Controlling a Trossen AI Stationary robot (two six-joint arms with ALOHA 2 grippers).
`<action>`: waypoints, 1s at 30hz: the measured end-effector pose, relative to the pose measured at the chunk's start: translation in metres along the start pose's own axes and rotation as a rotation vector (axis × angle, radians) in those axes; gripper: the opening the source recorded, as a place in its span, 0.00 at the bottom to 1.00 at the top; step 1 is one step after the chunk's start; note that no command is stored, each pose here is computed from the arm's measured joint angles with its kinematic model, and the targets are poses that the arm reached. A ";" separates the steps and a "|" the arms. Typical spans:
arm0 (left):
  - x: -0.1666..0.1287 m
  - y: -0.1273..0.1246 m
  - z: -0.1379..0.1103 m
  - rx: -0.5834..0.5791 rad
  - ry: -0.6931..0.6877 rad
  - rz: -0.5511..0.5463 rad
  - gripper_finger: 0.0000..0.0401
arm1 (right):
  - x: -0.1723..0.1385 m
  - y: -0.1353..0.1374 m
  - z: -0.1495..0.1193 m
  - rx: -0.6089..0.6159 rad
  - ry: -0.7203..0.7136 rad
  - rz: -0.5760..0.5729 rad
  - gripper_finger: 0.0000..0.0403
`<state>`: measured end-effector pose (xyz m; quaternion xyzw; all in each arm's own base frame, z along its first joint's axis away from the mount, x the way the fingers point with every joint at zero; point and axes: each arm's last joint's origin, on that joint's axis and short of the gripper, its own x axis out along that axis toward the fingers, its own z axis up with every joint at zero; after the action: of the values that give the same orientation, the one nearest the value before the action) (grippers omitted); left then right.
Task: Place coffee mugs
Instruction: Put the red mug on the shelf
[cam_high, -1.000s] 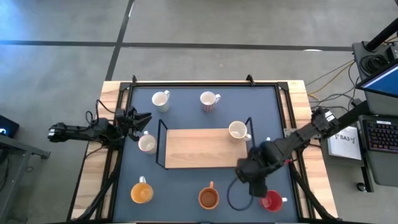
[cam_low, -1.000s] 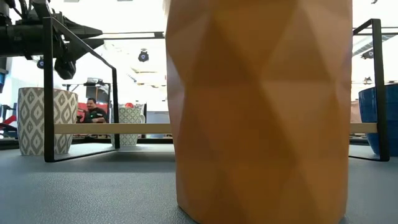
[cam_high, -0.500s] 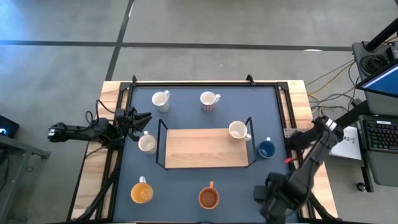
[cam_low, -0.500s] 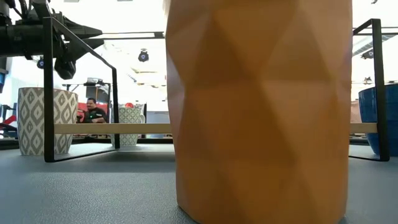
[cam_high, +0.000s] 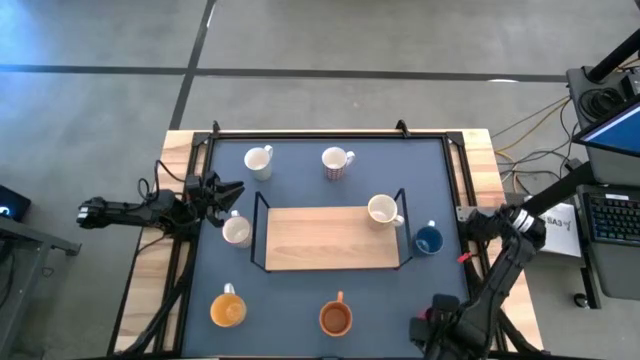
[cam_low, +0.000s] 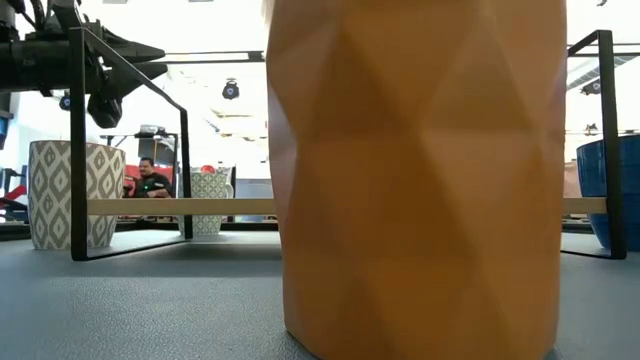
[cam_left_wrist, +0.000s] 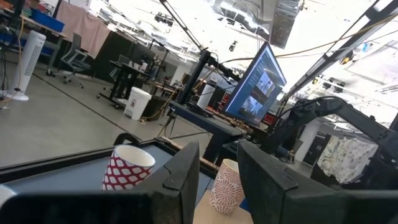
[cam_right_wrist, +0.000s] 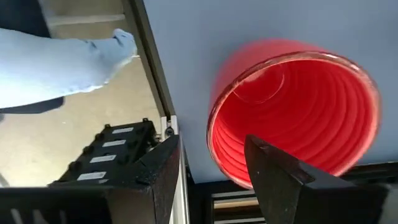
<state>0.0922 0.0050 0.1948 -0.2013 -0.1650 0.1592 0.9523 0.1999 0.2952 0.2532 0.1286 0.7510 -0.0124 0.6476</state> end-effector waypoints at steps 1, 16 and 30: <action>0.000 0.000 0.000 0.000 0.000 0.000 0.23 | 0.002 0.000 0.001 0.002 0.000 -0.008 0.42; 0.000 0.000 0.000 0.000 0.000 0.000 0.23 | 0.030 0.007 0.011 -0.052 0.024 -0.073 0.32; 0.000 0.000 0.000 0.000 0.000 0.000 0.23 | 0.030 0.007 0.012 -0.053 -0.017 -0.085 0.03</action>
<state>0.0922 0.0050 0.1948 -0.2013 -0.1649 0.1592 0.9523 0.2093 0.3049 0.2231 0.0795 0.7501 -0.0212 0.6561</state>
